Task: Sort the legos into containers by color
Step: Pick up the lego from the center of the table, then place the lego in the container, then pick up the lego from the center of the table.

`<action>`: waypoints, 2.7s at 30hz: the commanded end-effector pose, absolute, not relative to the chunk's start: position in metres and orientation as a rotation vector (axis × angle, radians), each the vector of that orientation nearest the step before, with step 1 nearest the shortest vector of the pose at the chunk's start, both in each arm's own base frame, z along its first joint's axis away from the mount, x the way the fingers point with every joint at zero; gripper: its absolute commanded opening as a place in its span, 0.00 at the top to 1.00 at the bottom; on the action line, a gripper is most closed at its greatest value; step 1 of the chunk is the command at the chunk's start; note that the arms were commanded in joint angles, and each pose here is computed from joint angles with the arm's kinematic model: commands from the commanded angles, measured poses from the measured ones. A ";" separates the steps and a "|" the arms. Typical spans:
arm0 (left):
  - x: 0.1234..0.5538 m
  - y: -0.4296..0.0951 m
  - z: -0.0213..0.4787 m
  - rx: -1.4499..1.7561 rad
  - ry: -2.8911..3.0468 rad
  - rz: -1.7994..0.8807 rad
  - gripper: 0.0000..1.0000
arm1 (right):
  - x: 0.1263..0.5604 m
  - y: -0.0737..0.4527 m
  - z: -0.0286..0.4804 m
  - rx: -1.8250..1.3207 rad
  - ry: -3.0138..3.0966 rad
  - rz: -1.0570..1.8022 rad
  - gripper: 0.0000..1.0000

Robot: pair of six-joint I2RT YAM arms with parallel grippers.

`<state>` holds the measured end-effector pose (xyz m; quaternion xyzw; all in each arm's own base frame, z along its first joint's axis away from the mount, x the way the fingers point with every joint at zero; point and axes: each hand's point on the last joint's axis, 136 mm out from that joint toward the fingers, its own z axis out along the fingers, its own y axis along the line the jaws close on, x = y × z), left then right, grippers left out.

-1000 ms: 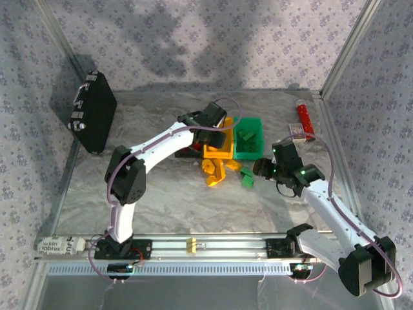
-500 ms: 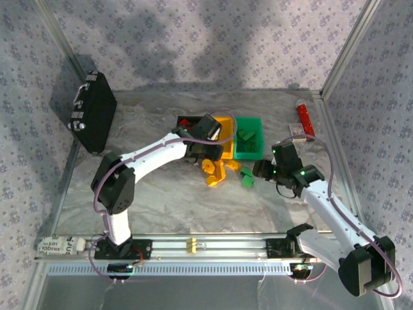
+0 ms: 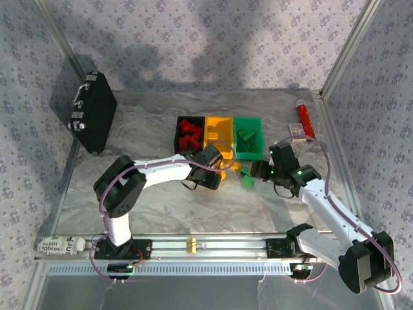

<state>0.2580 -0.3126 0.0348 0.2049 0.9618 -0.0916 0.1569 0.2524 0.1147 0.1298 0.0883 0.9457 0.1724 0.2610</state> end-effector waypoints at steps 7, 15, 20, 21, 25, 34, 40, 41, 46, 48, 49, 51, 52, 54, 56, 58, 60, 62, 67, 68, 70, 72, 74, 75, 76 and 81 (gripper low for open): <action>0.259 -0.330 0.040 0.607 2.717 -0.356 0.28 | 0.246 0.112 0.122 0.256 2.578 0.449 0.41; 0.252 -0.329 0.039 0.624 2.727 -0.366 0.38 | 0.245 0.109 0.119 0.259 2.583 0.445 0.41; 0.248 -0.331 0.035 0.661 2.731 -0.369 0.42 | 0.243 0.109 0.116 0.266 2.586 0.448 0.41; 0.246 -0.331 0.034 0.663 2.736 -0.365 0.43 | 0.243 0.108 0.115 0.269 2.589 0.447 0.41; 0.244 -0.329 0.034 0.656 2.738 -0.358 0.50 | 0.240 0.106 0.113 0.272 2.590 0.440 0.41; 0.248 -0.322 0.063 0.638 2.677 -0.341 0.63 | 0.239 0.103 0.117 0.285 2.577 0.445 0.41; 0.263 -0.325 0.108 0.649 2.568 -0.344 0.63 | 0.238 0.102 0.118 0.288 2.574 0.452 0.41; 0.267 -0.325 0.115 0.648 2.554 -0.342 0.63 | 0.238 0.102 0.118 0.289 2.573 0.452 0.41; 0.303 -0.326 0.146 0.580 2.509 -0.350 0.64 | 0.237 0.103 0.119 0.293 2.567 0.464 0.41; 0.320 -0.329 0.158 0.558 2.494 -0.359 0.64 | 0.236 0.103 0.118 0.296 2.569 0.469 0.41; 0.328 -0.331 0.161 0.555 2.490 -0.359 0.64 | 0.236 0.104 0.119 0.295 2.568 0.474 0.41; 0.345 -0.334 0.168 0.548 2.486 -0.349 0.64 | 0.235 0.104 0.119 0.293 2.567 0.472 0.41; 0.352 -0.337 0.170 0.554 2.486 -0.343 0.64 | 0.235 0.103 0.119 0.294 2.563 0.472 0.41; 0.364 -0.344 0.171 0.576 2.487 -0.327 0.64 | 0.235 0.102 0.119 0.297 2.561 0.470 0.41; 0.372 -0.349 0.166 0.605 2.503 -0.302 0.63 | 0.234 0.101 0.118 0.295 2.560 0.466 0.41; 0.376 -0.348 0.158 0.633 2.529 -0.250 0.42 | 0.234 0.100 0.117 0.297 2.561 0.461 0.41; 0.377 -0.344 0.152 0.636 2.550 -0.205 0.25 | 0.229 0.097 0.113 0.300 2.585 0.443 0.41; 0.375 -0.340 0.148 0.615 2.550 -0.204 0.23 | 0.228 0.096 0.112 0.302 2.586 0.439 0.41; 0.356 -0.333 0.133 0.597 2.557 -0.263 0.23 | 0.229 0.095 0.106 0.313 2.597 0.450 0.41; 0.352 -0.330 0.130 0.597 2.562 -0.259 0.24 | 0.234 0.097 0.109 0.309 2.575 0.465 0.41; 0.343 -0.325 0.122 0.603 2.572 -0.259 0.24 | 0.235 0.098 0.107 0.307 2.581 0.471 0.41; 0.335 -0.318 0.111 0.613 2.594 -0.257 0.23 | 0.236 0.100 0.106 0.308 2.584 0.477 0.41; 0.327 -0.312 0.098 0.609 2.634 -0.246 0.22 | 0.236 0.100 0.107 0.306 2.584 0.481 0.41; 0.323 -0.311 0.092 0.601 2.654 -0.254 0.22 | 0.236 0.100 0.106 0.309 2.586 0.479 0.41; 0.320 -0.311 0.087 0.596 2.664 -0.266 0.21 | 0.236 0.100 0.106 0.314 2.586 0.479 0.41; 0.312 -0.310 0.071 0.557 2.677 -0.287 0.17 | 0.235 0.100 0.105 0.315 2.589 0.481 0.41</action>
